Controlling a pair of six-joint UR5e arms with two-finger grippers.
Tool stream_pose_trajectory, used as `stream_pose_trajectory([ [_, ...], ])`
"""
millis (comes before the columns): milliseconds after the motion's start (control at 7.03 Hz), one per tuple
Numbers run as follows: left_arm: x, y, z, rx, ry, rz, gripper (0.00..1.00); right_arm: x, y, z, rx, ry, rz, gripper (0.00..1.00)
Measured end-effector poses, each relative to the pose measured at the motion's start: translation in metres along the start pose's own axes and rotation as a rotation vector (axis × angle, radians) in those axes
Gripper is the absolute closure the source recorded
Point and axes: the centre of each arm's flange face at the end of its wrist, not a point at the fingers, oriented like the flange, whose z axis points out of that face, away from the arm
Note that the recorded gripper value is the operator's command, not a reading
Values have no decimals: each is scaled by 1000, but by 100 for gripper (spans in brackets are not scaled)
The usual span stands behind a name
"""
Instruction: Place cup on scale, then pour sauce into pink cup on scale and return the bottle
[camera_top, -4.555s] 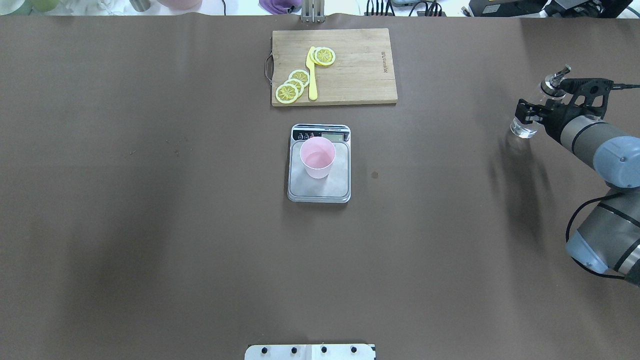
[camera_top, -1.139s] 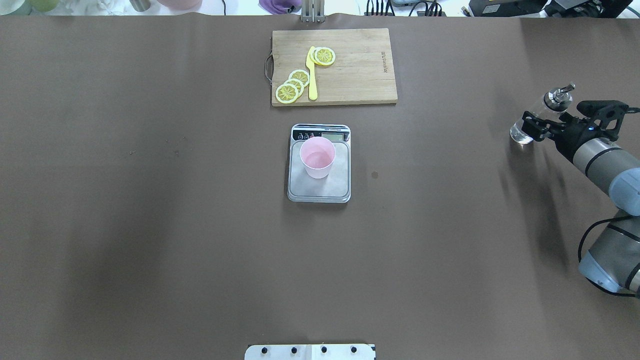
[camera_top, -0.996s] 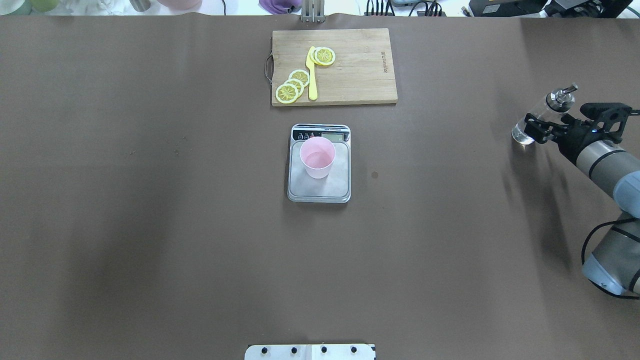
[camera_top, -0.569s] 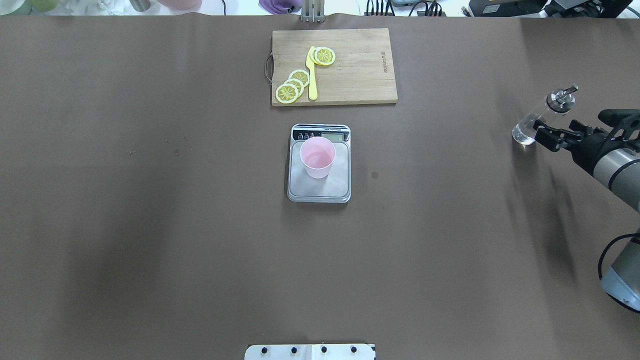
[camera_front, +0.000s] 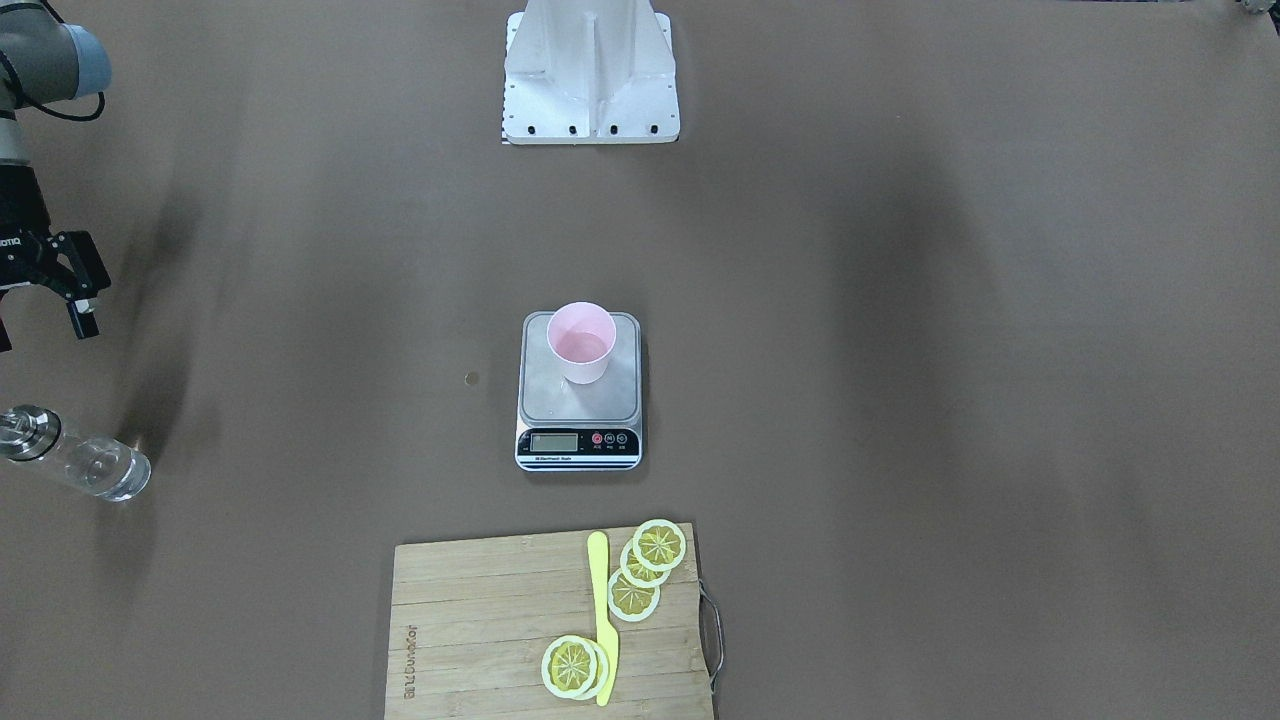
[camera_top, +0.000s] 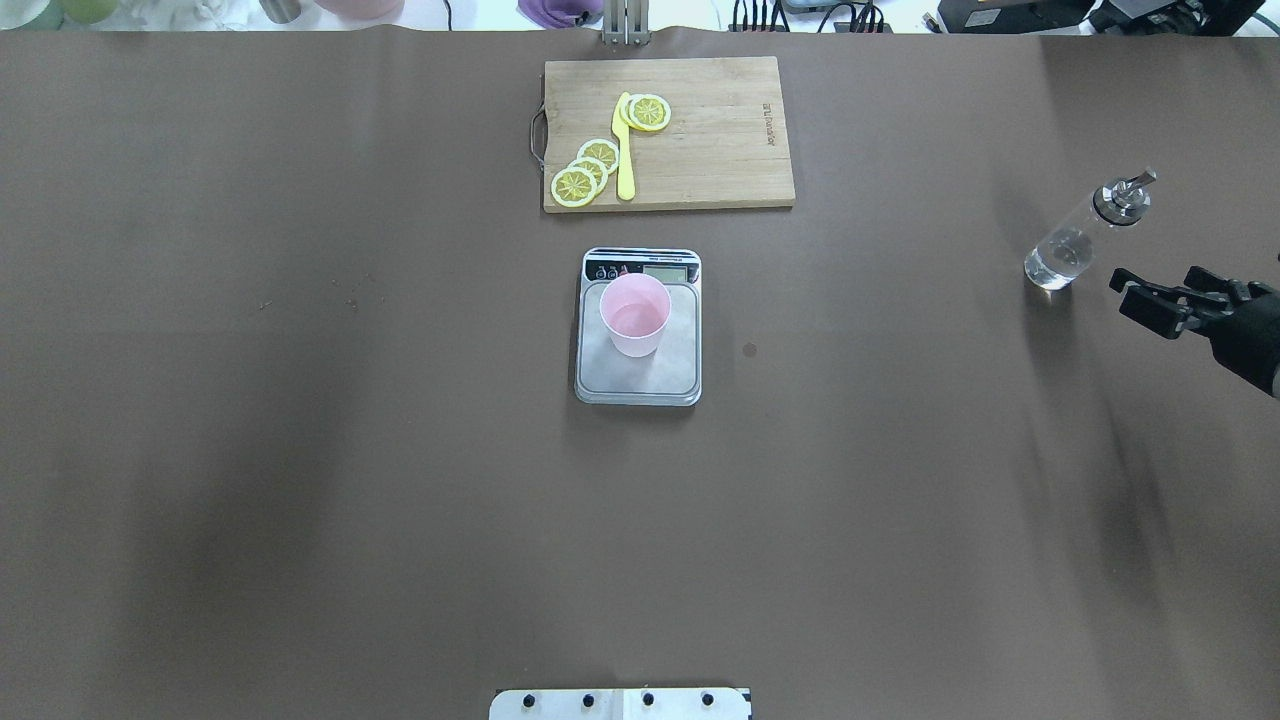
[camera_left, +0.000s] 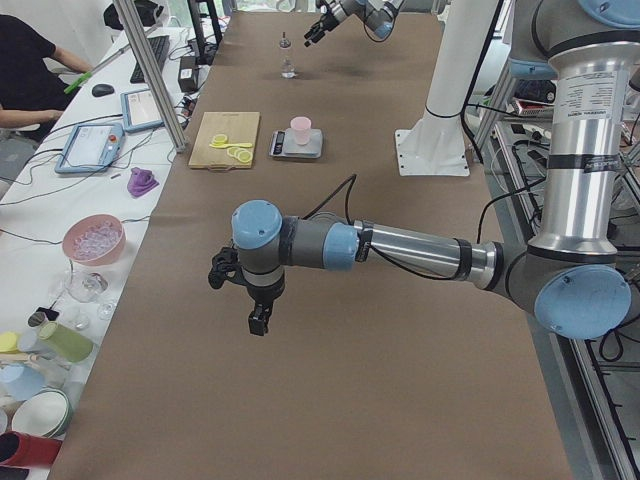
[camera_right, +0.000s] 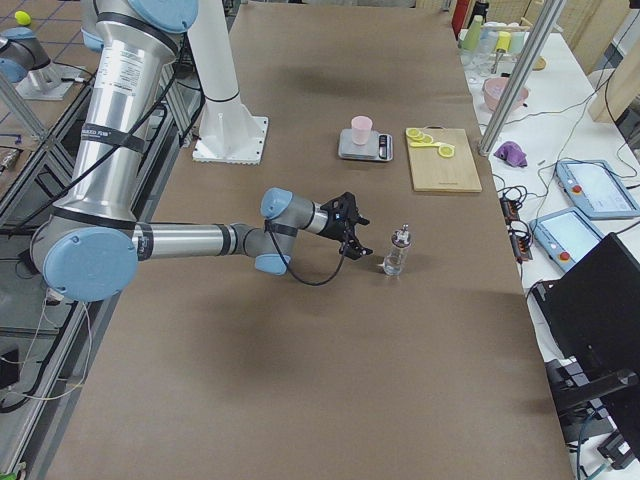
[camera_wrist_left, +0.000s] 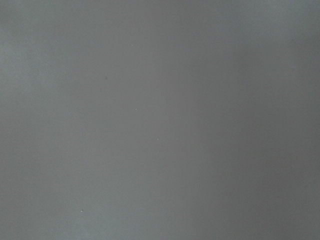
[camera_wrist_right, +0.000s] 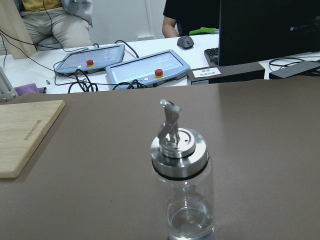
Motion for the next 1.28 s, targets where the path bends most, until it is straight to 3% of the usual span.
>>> stream_pose_trajectory([
  [712,-6,12,8,-2,0,-1,2,-6,-115,-52,-172,-44,37,0],
  [996,-5,12,7,0,0,0,2,5,-181,-47,-288,-24,-16,0],
  [1281,-3,10,5,6,0,5,2,26,-225,-30,-417,12,-52,0],
])
